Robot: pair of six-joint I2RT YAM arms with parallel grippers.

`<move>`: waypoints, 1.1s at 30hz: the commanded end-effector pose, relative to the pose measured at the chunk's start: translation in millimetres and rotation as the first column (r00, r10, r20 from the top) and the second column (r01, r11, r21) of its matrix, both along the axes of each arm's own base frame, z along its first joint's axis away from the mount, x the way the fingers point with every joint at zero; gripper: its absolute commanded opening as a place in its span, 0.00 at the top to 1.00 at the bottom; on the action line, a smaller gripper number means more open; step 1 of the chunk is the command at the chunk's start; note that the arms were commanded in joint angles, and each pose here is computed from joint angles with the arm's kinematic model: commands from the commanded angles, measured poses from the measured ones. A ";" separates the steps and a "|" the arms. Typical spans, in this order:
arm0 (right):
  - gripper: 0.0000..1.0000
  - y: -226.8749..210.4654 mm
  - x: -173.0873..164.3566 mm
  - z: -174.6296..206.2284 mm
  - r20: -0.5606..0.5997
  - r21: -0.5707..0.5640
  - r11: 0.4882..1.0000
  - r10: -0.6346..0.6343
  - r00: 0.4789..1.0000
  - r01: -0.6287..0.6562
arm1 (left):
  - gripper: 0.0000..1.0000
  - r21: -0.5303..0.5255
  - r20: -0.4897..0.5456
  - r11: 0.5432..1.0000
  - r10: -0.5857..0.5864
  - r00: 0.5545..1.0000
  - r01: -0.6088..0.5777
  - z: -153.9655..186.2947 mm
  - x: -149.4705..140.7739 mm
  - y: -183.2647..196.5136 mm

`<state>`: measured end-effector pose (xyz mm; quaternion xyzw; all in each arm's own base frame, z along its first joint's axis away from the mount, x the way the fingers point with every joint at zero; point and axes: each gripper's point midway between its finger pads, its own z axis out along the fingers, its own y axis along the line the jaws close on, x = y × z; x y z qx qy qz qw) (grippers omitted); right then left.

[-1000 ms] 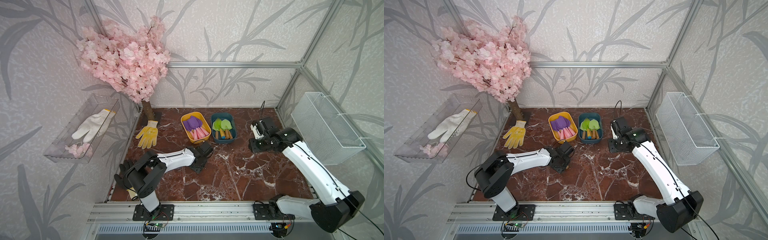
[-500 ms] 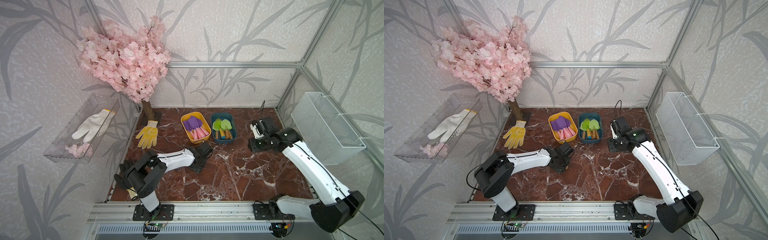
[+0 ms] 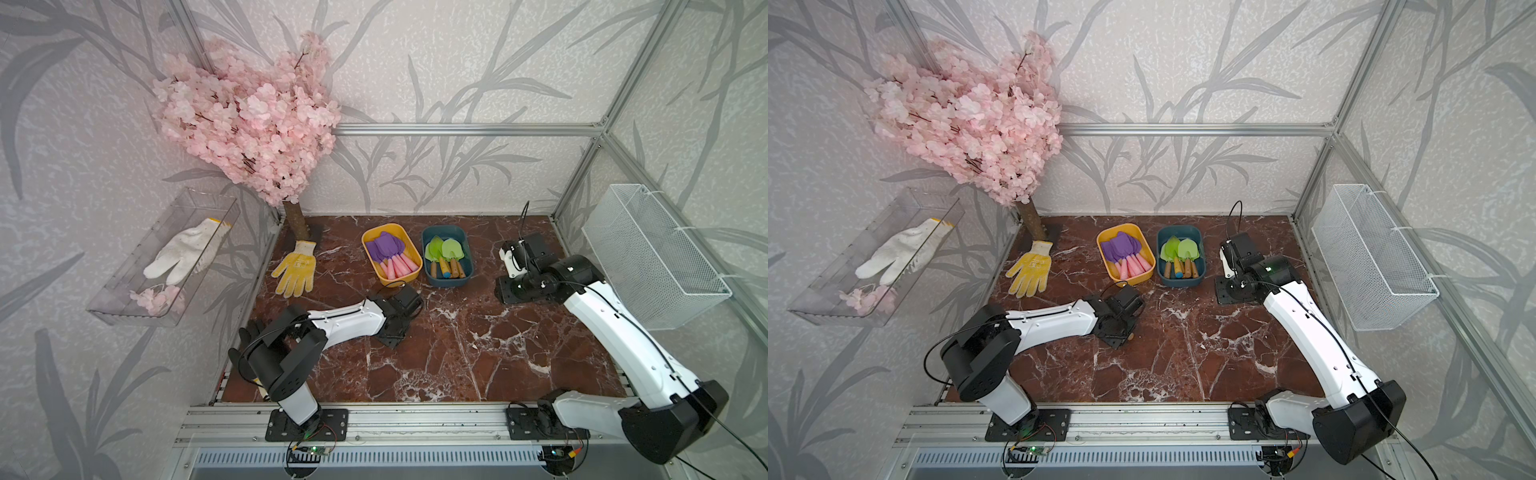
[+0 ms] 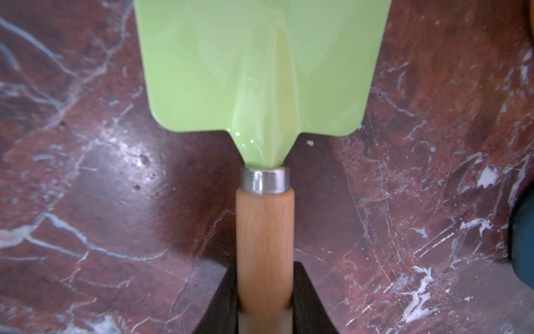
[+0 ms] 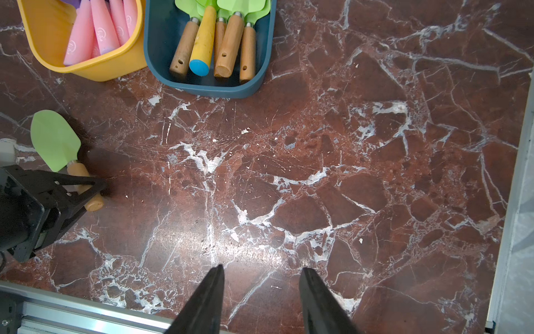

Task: Sort the small shovels by color and place them into the storage box
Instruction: Pick up the shovel from the center of the board, then place the shovel in the storage box.

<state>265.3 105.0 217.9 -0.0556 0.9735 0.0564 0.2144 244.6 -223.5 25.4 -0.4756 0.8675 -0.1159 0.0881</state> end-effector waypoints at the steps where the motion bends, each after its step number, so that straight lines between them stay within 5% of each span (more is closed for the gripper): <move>1: 0.53 1.0 0.6 3.4 0.005 0.017 1.000 -0.006 1.000 0.006 | 0.88 0.022 0.033 1.000 0.016 0.999 -0.016 10.7 -1.3 13.7; 10: 0.53 2.9 -2.5 3.7 -0.004 0.029 1.000 0.003 1.000 -0.003 | 0.92 0.144 0.123 0.980 -0.157 0.980 0.139 71.5 -8.5 45.1; 17: 0.53 7.0 -2.3 3.1 -0.008 0.046 0.999 0.013 1.000 -0.012 | 0.95 0.274 0.248 0.908 -0.385 0.889 0.317 144.0 1.4 62.4; 22: 0.53 8.1 -3.6 5.0 -0.003 0.054 0.998 0.021 1.000 -0.020 | 0.97 0.342 0.226 0.853 -0.482 0.847 0.394 178.1 4.1 75.6; 33: 0.52 9.4 -10.0 6.2 0.004 0.070 0.997 0.044 0.999 -0.044 | 0.99 0.302 0.180 0.773 -0.622 0.762 0.558 220.3 43.1 47.7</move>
